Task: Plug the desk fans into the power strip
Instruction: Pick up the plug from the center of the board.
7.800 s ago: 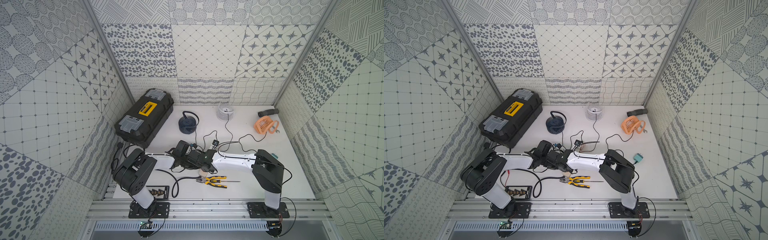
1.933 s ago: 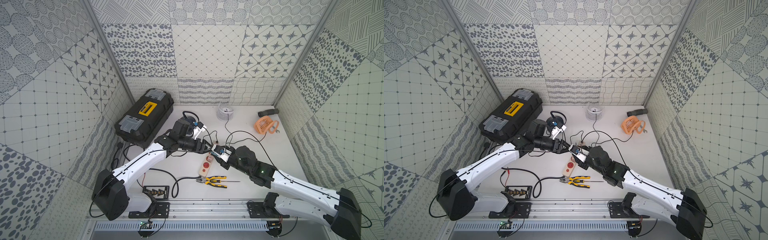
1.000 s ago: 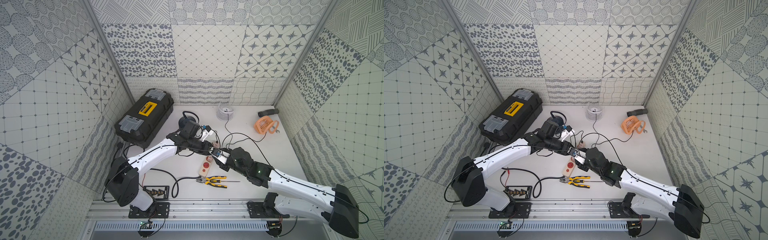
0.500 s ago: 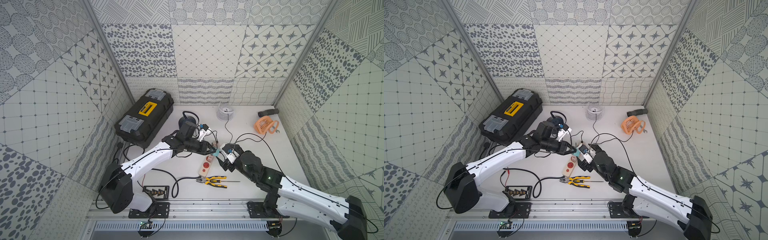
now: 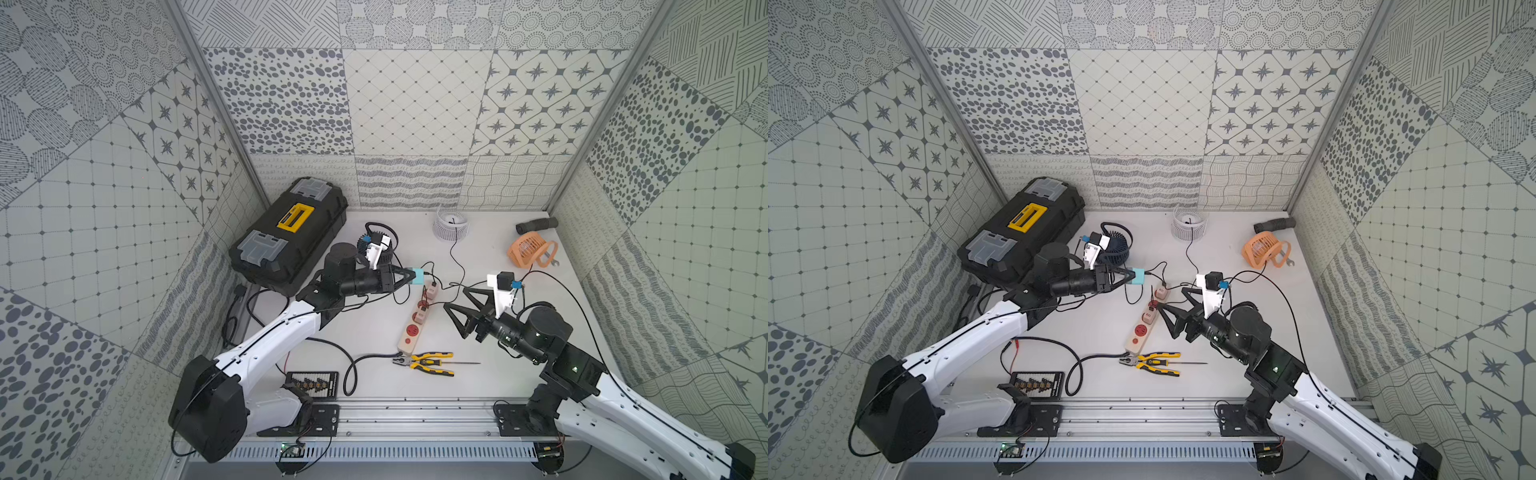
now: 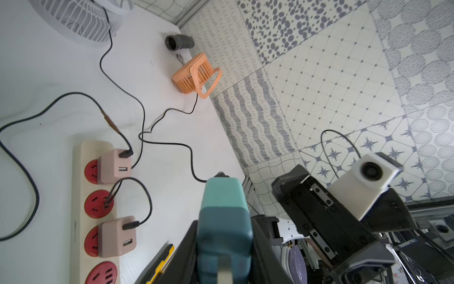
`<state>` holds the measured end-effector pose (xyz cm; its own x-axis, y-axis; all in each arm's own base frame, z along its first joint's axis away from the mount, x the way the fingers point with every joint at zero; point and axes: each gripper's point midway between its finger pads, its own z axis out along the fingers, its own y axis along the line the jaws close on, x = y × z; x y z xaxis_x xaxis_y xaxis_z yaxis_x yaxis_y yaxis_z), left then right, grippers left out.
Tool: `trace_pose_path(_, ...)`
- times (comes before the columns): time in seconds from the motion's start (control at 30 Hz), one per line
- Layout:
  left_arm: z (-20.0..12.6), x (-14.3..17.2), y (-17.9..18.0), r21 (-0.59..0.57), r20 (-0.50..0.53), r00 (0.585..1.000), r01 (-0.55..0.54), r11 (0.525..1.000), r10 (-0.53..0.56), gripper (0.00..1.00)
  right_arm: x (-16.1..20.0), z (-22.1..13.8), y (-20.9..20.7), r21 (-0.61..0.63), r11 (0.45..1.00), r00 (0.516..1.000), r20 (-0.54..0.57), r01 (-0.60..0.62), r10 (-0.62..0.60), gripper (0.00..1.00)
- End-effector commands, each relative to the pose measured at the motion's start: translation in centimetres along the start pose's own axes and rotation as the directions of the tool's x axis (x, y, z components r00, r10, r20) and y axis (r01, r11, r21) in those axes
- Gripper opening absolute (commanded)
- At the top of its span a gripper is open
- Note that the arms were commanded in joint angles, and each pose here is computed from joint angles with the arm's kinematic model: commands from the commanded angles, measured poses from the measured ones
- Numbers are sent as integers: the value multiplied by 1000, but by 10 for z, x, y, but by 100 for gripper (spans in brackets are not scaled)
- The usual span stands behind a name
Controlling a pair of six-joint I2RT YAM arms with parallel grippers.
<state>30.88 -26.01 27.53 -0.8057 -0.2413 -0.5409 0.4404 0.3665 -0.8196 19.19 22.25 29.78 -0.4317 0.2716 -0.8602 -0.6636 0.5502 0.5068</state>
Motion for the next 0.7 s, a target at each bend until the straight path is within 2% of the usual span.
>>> trace_pose_path(0.0,-23,-37,-94,365,142,980,-182,913,139,0,-2,-4,40,-252,948,981,-66,-192,181,97)
trace_pose_path(0.13,-26,-34,-112,489,118,982,-189,852,150,0,-3,3,63,-390,894,974,-127,-221,186,97)
trace_pose_path(0.23,-30,-33,-118,551,117,984,-174,816,131,0,-13,13,73,-430,876,974,-146,-219,172,97)
trace_pose_path(0.37,-30,-28,-115,550,98,987,-161,819,128,0,-26,28,50,-359,901,969,-119,-243,214,96)
trace_pose_path(0.43,-29,-23,-111,524,76,988,-157,837,138,0,-36,30,38,-342,904,967,-90,-254,238,94)
trace_pose_path(0.53,-30,-15,-107,481,61,984,-174,859,166,0,-48,31,35,-351,902,968,-72,-249,240,93)
trace_pose_path(0.67,-34,-10,-110,467,50,979,-200,862,200,0,-55,38,49,-403,886,973,-123,-227,193,91)
